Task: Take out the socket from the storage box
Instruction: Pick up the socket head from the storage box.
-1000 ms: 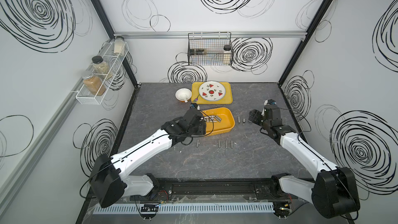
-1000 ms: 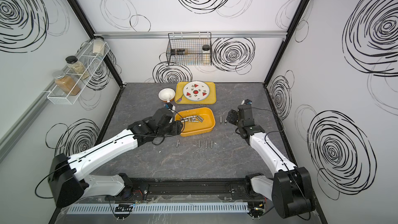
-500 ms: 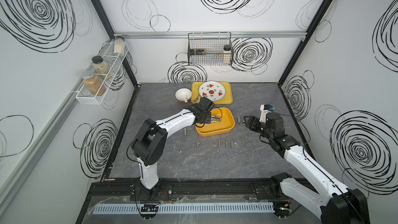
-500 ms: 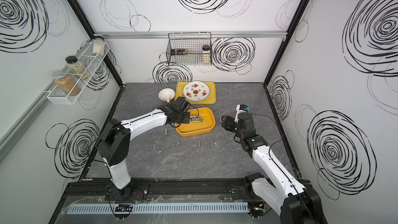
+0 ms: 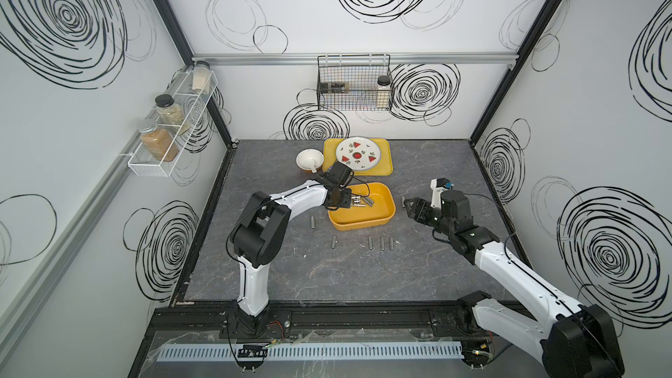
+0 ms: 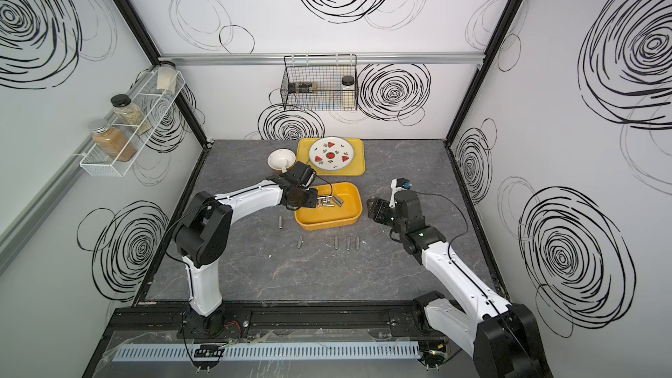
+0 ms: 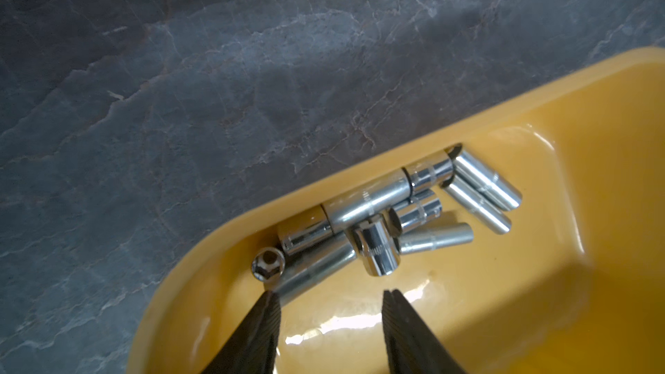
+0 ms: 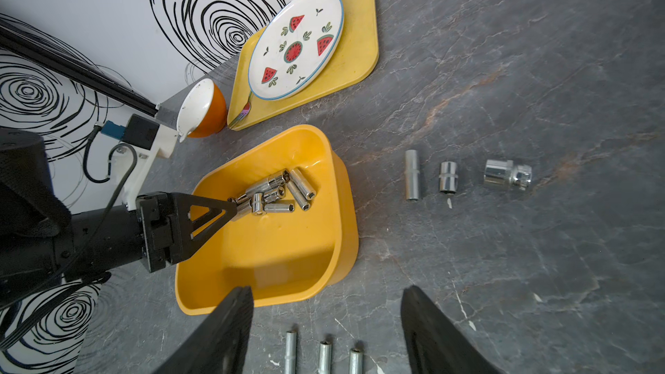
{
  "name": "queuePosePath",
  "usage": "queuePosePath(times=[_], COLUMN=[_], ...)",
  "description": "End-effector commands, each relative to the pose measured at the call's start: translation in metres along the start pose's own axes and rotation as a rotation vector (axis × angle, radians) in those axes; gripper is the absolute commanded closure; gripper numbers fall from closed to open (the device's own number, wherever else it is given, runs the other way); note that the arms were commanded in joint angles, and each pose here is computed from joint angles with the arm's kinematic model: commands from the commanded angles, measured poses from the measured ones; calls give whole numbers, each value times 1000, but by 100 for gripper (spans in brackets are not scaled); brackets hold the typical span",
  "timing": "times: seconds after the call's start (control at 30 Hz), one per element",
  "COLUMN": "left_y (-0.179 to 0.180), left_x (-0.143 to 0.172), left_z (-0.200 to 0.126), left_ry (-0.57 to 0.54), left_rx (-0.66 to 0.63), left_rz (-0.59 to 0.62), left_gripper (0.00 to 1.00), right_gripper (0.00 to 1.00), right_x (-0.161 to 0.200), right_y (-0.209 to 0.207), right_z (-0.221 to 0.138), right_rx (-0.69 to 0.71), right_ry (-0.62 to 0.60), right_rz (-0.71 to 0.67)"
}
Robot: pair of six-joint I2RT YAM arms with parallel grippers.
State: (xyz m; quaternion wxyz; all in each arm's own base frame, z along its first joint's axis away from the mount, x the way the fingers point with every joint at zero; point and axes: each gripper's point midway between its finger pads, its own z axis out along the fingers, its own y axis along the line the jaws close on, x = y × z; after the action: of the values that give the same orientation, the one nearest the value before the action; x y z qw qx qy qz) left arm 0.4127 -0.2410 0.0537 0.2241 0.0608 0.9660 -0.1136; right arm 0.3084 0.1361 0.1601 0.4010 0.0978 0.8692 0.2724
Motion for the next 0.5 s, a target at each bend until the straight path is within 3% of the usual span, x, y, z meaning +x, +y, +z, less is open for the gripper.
queuePosePath(times=[0.0,0.47], left_y=[3,5], left_x=[-1,23], left_z=[12,33], left_ry=[7,70], left_rx=[16,-23], left_rz=[14,6], left_gripper=[46,47], right_gripper=[30,30], right_x=[1,5], right_y=[0,-2], right_z=[2,10], right_rx=[-6,16], right_ry=[-3,35], right_rz=[6,11])
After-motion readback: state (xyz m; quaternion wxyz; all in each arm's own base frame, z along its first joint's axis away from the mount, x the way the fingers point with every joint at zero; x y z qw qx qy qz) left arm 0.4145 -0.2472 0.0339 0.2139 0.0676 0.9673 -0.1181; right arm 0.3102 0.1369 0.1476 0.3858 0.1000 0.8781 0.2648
